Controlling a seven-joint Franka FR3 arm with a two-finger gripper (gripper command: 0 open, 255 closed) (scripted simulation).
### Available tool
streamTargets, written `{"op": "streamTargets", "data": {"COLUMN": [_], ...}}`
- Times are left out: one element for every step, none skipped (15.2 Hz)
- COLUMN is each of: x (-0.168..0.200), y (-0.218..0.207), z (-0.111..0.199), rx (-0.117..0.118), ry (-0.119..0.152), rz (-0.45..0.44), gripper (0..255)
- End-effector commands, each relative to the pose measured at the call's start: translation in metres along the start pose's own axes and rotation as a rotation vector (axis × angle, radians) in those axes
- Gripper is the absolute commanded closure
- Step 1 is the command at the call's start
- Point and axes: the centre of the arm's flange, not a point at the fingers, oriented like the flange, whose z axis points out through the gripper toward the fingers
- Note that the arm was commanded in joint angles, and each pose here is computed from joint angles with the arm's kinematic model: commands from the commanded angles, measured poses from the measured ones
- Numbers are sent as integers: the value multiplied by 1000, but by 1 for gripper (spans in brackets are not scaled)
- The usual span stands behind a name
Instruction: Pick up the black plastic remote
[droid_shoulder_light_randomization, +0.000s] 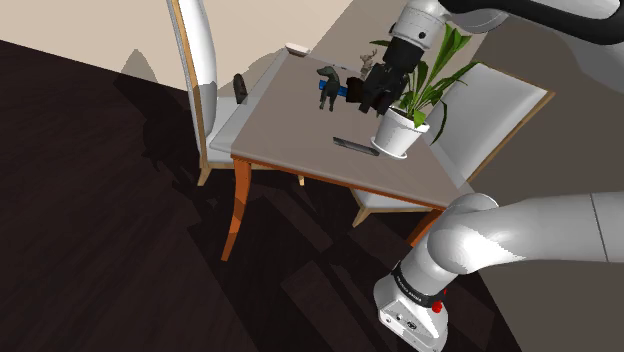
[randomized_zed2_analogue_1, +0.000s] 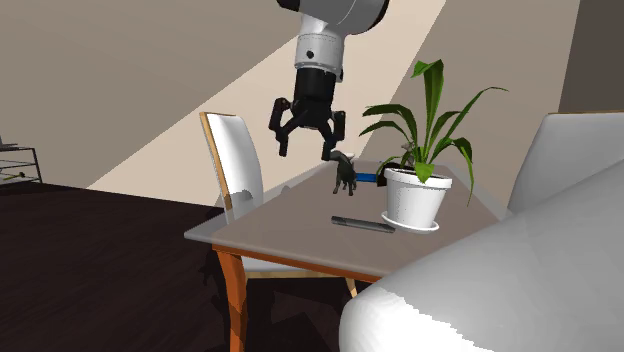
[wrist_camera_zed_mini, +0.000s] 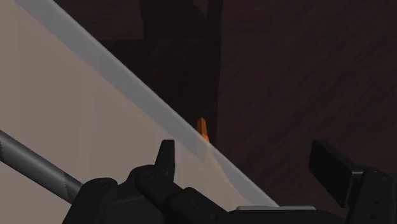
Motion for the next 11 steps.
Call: {"op": "streamTargets", "data": {"x": [0,1,3,5,7,9,12,15,18,22,25], "y": [0,10,20,29,39,49,59,69,78,88,98], "z": [0,7,14,21,28,34,41,48,54,60,67], "rx": [0,-8,-17,-25,-34,-42,-50,-59,-67,-75,-84], "ry": [0,0,0,0,0,0,0,0,0,0,0], "rz": [0,-27,-53,-80,-106,-133,-159,-186,-212,-239,-265], "gripper": [0,0,0,0,0,0,0,0,0,0,0]}}
